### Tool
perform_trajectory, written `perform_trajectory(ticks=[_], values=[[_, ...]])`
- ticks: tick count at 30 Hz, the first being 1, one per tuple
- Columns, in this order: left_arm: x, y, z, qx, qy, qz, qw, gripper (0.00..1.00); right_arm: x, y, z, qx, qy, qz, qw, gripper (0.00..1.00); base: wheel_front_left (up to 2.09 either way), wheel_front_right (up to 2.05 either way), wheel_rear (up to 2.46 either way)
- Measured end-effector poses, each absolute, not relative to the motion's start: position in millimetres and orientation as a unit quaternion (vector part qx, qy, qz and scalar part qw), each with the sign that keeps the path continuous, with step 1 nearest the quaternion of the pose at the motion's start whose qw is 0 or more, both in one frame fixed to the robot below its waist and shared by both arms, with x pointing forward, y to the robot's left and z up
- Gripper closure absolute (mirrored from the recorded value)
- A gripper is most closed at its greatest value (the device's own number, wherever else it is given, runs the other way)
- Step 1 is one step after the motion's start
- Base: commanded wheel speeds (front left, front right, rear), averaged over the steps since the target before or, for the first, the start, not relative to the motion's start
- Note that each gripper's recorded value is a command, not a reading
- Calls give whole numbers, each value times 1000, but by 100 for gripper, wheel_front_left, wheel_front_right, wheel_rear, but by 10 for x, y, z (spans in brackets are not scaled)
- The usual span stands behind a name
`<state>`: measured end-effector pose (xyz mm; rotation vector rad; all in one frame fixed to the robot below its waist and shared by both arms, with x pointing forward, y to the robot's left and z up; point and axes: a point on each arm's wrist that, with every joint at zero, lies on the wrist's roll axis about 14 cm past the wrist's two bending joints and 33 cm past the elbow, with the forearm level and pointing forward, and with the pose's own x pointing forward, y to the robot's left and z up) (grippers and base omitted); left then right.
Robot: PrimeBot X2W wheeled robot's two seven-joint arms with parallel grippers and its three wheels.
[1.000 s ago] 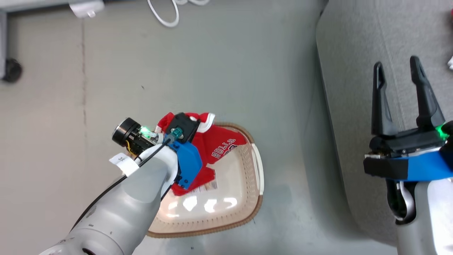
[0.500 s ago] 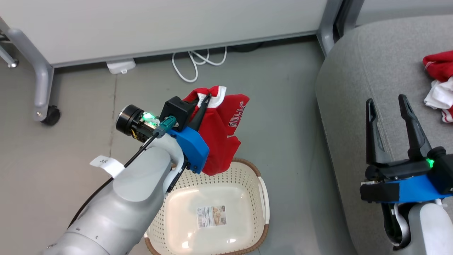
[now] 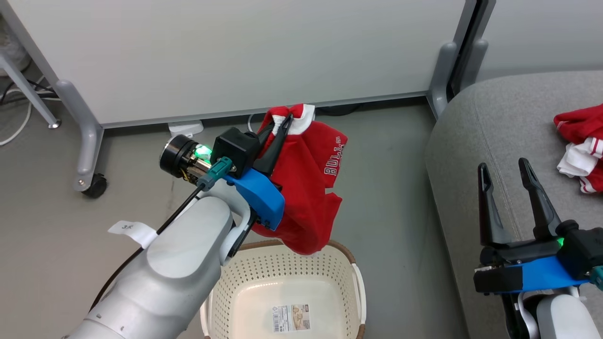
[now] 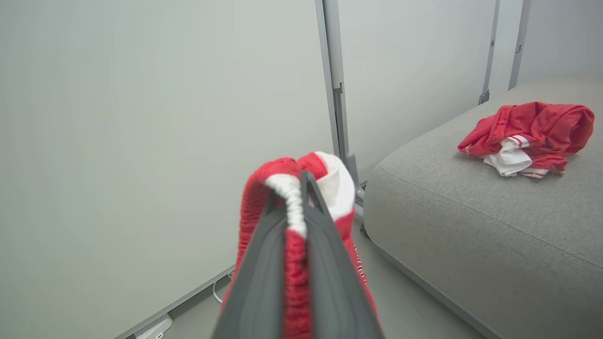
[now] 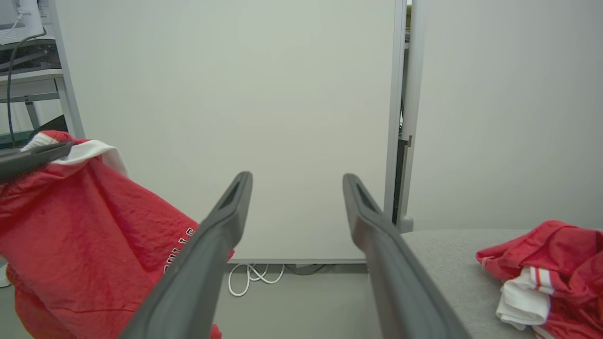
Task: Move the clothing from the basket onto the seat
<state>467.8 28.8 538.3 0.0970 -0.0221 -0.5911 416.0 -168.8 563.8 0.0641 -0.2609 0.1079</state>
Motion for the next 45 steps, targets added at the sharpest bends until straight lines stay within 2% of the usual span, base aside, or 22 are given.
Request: perform_trajectory(ticks=[15,30,37,45], values=[[4421,323,5618,40,-43,-290,955,100,4028,-1528,5688,39,-134,74,987,0,0,0,0],[4398,345,5614,39,-41,-288,956,100,4038,-1424,5642,41,-127,89,987,0,0,0,0],[4439,341,5583,38,-36,-287,956,100,4068,-1105,5543,39,-112,136,984,0,0,0,0],[4512,336,5576,40,-37,-288,956,100,4088,-434,5422,33,-90,240,966,0,0,0,0]])
